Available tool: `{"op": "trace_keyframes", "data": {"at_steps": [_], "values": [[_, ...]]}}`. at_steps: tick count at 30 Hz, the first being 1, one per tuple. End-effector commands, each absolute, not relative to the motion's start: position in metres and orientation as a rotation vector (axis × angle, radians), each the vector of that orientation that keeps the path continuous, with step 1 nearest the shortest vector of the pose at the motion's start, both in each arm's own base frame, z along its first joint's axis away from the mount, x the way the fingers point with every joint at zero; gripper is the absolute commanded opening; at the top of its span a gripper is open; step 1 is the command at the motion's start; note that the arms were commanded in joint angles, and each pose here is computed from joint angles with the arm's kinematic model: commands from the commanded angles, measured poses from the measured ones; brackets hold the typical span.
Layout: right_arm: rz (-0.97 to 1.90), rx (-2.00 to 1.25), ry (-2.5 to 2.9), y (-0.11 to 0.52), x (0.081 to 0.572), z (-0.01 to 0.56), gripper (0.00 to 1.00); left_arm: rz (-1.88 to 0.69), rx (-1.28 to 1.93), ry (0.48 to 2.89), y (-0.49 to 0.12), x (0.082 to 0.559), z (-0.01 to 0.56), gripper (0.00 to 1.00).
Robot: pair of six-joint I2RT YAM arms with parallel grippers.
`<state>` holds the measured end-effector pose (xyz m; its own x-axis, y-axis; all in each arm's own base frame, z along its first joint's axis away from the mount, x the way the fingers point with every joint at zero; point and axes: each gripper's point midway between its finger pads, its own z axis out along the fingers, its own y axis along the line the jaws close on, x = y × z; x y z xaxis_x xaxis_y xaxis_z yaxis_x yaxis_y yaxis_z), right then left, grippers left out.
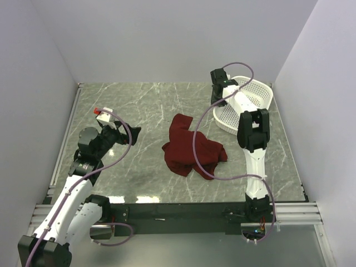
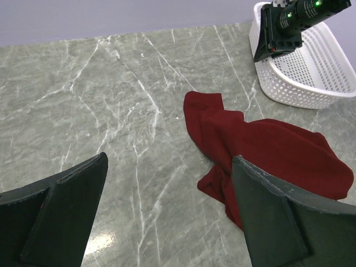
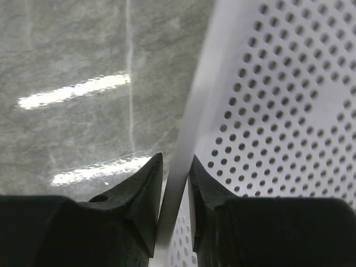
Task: Fold and stack the t-shirts
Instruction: Flatten the tshirt out
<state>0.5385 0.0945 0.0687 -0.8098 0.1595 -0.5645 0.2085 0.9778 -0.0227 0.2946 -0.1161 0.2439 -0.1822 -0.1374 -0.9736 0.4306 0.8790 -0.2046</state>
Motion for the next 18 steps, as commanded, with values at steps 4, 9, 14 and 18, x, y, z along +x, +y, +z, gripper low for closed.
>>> {"op": "trace_keyframes", "data": {"at_steps": [4, 9, 14, 18], "values": [[-0.153, 0.251, 2.515, 0.070, 0.528, 0.084, 0.16, -0.513, 0.261, 1.599, -0.119, 0.294, 0.274, 1.00], [-0.199, 0.177, 2.488, 0.047, 0.516, 0.105, 0.02, -0.518, 0.265, 1.586, -0.119, 0.291, 0.277, 0.99], [-0.284, -0.022, 2.491, 0.032, 0.491, 0.107, 0.00, -0.525, 0.268, 1.580, -0.120, 0.290, 0.279, 0.99], [-0.355, -0.213, 2.485, 0.011, 0.477, 0.103, 0.00, -0.531, 0.272, 1.571, -0.121, 0.287, 0.281, 0.99]]}}
